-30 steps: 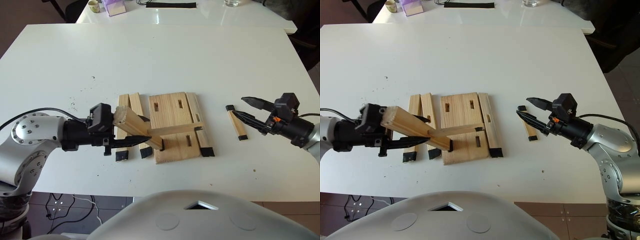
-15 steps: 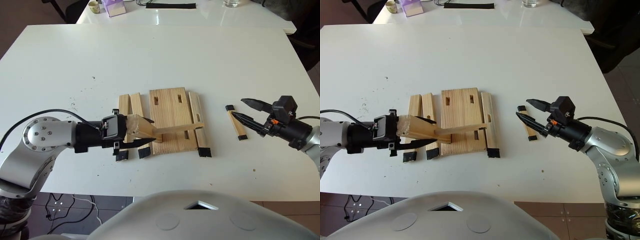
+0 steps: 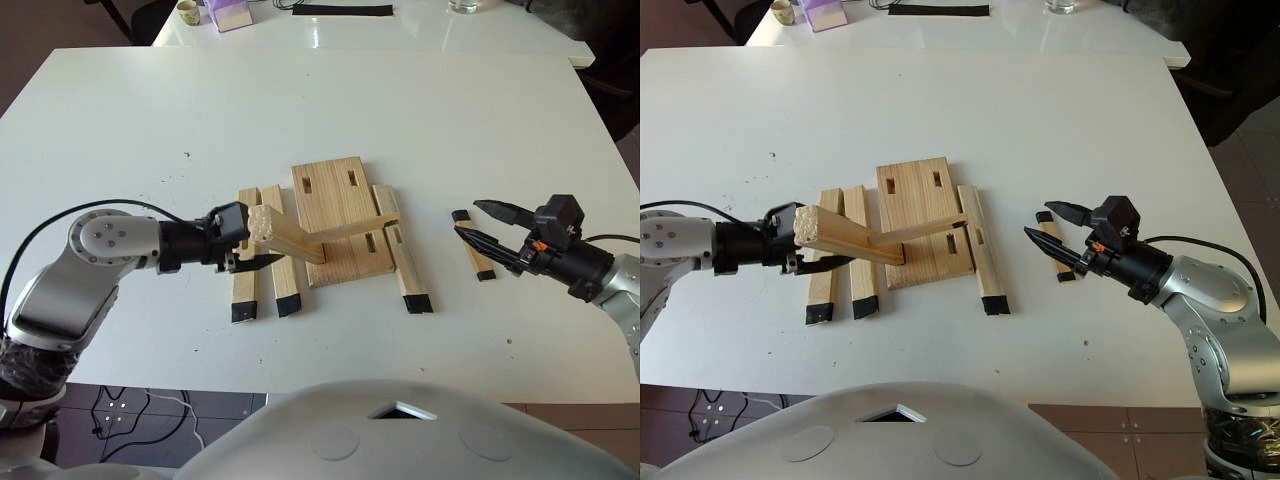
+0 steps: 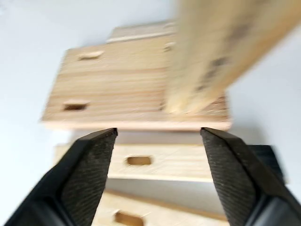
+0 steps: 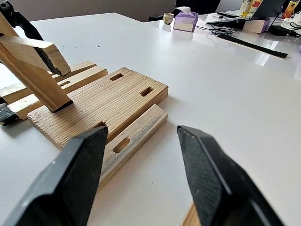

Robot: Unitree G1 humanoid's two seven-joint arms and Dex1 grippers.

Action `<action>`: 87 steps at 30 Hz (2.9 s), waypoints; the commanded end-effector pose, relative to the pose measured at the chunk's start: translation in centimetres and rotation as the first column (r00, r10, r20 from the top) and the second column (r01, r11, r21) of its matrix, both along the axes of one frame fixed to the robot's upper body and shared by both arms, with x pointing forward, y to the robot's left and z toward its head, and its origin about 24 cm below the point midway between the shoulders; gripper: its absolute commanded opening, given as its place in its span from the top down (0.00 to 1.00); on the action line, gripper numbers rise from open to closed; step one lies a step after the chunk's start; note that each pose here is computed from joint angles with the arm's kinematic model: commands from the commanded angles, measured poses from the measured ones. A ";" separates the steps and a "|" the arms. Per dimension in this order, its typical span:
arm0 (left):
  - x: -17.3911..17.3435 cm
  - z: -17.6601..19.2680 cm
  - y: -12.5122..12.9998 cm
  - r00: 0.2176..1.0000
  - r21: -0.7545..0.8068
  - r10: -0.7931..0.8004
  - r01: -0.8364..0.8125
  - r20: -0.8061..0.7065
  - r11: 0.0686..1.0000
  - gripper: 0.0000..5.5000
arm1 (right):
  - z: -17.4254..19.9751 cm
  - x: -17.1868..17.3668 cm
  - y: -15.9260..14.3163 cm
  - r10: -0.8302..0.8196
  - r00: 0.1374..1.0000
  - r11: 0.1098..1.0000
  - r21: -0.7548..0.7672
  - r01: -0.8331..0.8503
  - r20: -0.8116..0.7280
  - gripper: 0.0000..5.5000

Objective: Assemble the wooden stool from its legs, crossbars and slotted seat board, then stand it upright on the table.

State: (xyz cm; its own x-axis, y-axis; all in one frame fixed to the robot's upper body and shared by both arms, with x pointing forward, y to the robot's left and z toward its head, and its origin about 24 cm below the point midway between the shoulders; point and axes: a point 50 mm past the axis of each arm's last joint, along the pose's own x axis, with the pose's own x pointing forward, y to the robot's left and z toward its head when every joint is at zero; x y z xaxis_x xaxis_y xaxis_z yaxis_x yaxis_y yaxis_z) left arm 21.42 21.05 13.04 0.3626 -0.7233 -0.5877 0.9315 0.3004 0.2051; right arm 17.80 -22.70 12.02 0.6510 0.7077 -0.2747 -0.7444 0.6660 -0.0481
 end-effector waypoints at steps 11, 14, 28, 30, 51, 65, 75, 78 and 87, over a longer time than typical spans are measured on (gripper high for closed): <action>-4.1 -2.3 1.7 0.824 0.063 0.500 -0.503 -0.265 0.862 0.40 | -0.8 -3.1 -0.4 -0.136 0.991 0.991 -0.006 0.136 -0.007 0.51; -4.9 -2.9 1.6 0.776 0.098 0.552 -0.551 -0.304 0.828 0.40 | -0.8 -2.9 -0.3 -0.133 0.991 0.991 -0.008 0.133 -0.001 0.51; -8.3 -6.6 4.6 0.645 0.313 0.662 -0.584 -0.381 0.749 0.40 | -1.2 -4.1 0.2 -0.157 0.987 0.988 -0.007 0.157 -0.018 0.51; -7.1 -6.5 5.8 0.648 0.318 0.679 -0.600 -0.345 0.734 0.40 | -1.3 -4.3 0.3 -0.164 0.986 0.986 -0.005 0.164 -0.021 0.51; -0.9 -2.8 5.6 0.662 0.166 0.662 -0.652 -0.352 0.740 0.40 | -1.7 -4.6 0.5 -0.167 0.986 0.986 -0.027 0.166 -0.024 0.51; -2.8 -8.1 6.0 0.551 0.239 0.773 -0.742 -0.314 0.626 0.53 | -2.2 -4.4 0.8 -0.158 0.987 0.987 -0.044 0.157 -0.025 0.51; -2.8 -8.7 6.3 0.546 0.244 0.771 -0.739 -0.328 0.628 0.71 | -2.5 -4.3 0.7 -0.160 0.987 0.985 -0.071 0.158 -0.025 0.51; -1.9 -7.9 6.3 0.586 0.223 0.759 -0.729 -0.285 0.647 0.71 | -2.6 -4.2 0.7 -0.161 0.987 0.984 -0.079 0.159 -0.024 0.51; 0.0 -4.7 4.9 0.643 0.102 0.714 -0.719 -0.276 0.687 0.53 | -3.0 -4.4 0.8 -0.166 0.986 0.982 -0.091 0.164 -0.022 0.51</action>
